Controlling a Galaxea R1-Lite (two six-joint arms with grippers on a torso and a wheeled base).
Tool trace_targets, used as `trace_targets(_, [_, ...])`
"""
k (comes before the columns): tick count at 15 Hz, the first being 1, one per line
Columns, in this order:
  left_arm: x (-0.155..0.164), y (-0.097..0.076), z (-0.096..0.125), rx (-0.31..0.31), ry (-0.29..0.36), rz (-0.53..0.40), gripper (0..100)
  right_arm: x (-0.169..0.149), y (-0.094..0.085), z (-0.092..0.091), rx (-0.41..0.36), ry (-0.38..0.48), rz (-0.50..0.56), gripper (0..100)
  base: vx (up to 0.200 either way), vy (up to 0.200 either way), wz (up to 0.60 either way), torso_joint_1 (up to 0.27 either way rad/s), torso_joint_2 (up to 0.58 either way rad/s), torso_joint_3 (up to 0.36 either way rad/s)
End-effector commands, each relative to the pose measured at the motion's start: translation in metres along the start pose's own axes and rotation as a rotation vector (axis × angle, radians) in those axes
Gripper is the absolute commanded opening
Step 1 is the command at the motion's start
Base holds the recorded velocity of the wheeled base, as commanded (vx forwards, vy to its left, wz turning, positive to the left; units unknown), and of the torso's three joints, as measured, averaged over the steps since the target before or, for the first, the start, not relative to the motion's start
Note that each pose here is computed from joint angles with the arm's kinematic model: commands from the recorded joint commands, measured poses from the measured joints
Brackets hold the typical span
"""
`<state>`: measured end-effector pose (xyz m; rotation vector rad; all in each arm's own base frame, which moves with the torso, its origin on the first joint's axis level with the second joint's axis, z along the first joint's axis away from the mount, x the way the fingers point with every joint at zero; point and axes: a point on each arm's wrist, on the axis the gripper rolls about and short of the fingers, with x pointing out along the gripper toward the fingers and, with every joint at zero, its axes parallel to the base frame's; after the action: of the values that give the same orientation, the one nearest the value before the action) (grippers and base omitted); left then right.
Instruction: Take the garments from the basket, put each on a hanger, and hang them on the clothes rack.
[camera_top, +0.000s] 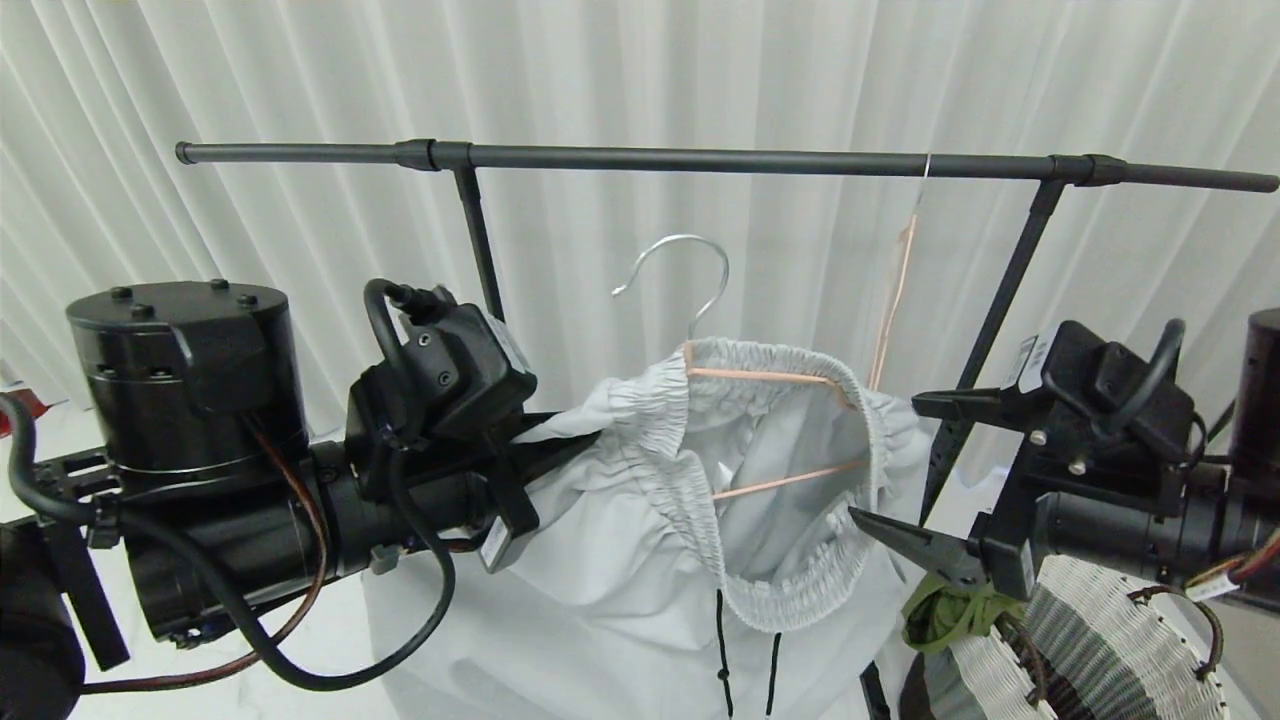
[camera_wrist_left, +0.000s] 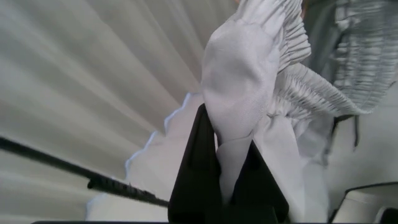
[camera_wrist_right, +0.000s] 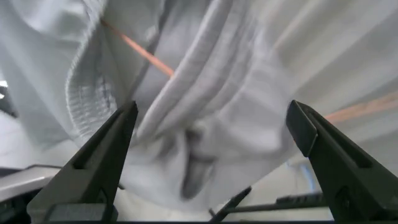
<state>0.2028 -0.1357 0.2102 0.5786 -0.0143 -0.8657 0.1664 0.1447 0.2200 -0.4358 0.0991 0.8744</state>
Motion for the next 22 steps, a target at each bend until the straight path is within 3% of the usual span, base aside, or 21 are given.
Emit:
trace_targets(1, [0.009,0.003,-0.007,0.004,0.002,-0.026,0,-0.003,-0.010,0.018,-0.043,-0.032,0.012,100,0.000,0.000,0.00,0.000,0.00,0.000])
trace_targets(4, [0.012,0.001,-0.006,0.013,-0.022,-0.043,0,0.009,-0.013,0.021,-0.093,-0.010,0.069,100,0.000,0.000,0.00,0.000,0.00,0.000])
trace_targets(14, [0.014,-0.009,0.003,0.055,-0.067,-0.083,0,0.056,-0.016,0.021,-0.095,0.066,0.158,100,0.000,0.000,0.00,0.000,0.00,0.000])
trace_targets(15, [0.014,-0.009,0.003,0.055,-0.067,-0.083,0,0.056,-0.016,0.020,-0.095,0.068,0.159,0,0.000,0.000,0.00,0.000,0.00,0.000])
trace_targets(22, [0.013,-0.009,0.004,0.058,-0.069,-0.082,0,0.057,-0.018,0.022,-0.132,0.050,0.142,0,0.000,0.000,0.00,0.000,0.00,0.000])
